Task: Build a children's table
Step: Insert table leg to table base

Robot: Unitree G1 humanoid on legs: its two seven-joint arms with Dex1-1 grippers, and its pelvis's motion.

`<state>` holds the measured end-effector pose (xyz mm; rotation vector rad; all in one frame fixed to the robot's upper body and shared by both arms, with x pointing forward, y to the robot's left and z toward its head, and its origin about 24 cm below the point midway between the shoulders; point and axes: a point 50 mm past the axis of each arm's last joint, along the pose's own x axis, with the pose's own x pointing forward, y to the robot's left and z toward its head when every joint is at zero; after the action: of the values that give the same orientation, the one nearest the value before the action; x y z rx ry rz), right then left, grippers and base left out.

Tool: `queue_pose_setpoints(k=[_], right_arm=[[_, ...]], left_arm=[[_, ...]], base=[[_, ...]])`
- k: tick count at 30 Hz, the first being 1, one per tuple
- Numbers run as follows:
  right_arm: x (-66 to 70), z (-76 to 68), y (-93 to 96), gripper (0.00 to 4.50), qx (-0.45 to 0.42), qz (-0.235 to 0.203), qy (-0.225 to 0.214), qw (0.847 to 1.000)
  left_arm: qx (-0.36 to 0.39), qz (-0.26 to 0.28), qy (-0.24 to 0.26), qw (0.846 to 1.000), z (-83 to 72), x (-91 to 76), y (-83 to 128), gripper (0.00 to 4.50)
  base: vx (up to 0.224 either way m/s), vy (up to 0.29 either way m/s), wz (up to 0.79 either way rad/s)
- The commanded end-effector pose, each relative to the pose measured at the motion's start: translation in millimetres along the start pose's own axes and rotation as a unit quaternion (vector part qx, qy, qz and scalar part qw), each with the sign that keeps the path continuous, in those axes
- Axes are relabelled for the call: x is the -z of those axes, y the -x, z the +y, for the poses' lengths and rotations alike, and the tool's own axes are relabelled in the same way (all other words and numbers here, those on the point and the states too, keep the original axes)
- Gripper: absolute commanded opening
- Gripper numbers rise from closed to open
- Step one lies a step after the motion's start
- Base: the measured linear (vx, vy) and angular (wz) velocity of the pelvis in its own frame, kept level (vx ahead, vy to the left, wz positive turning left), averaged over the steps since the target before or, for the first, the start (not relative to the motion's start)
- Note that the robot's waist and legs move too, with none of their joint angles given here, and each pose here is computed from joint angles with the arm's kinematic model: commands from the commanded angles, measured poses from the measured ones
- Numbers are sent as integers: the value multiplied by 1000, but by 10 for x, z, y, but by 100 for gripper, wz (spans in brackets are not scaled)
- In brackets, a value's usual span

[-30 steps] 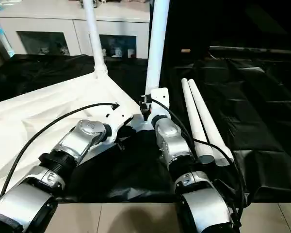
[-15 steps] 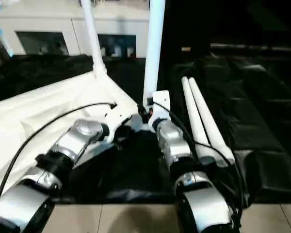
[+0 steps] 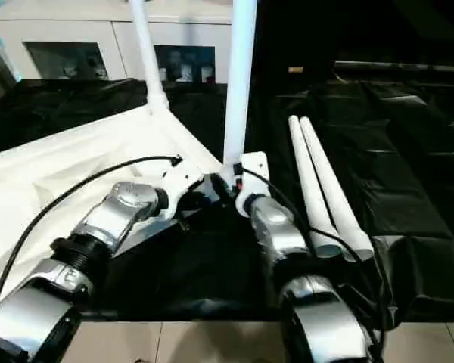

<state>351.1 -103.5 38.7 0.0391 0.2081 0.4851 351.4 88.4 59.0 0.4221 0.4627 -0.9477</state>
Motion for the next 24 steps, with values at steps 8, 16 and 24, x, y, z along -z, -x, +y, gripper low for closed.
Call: queue_pose_setpoints(k=[8,16,24], right_arm=[[-136,-99,510,432,-129,4,93,987],[-143,-132,836,432,-203,24,98,974],[-80,-111,932,432,-250,59,127,958]], left_arm=[[68,-29,-39,997,-45,99,163,0],[172,-45,-78,981,-173,176,323,0],[222,-51,-92,969,-266,159,393,0]], base=[[0,0,0],[0,0,0],[0,0,0]])
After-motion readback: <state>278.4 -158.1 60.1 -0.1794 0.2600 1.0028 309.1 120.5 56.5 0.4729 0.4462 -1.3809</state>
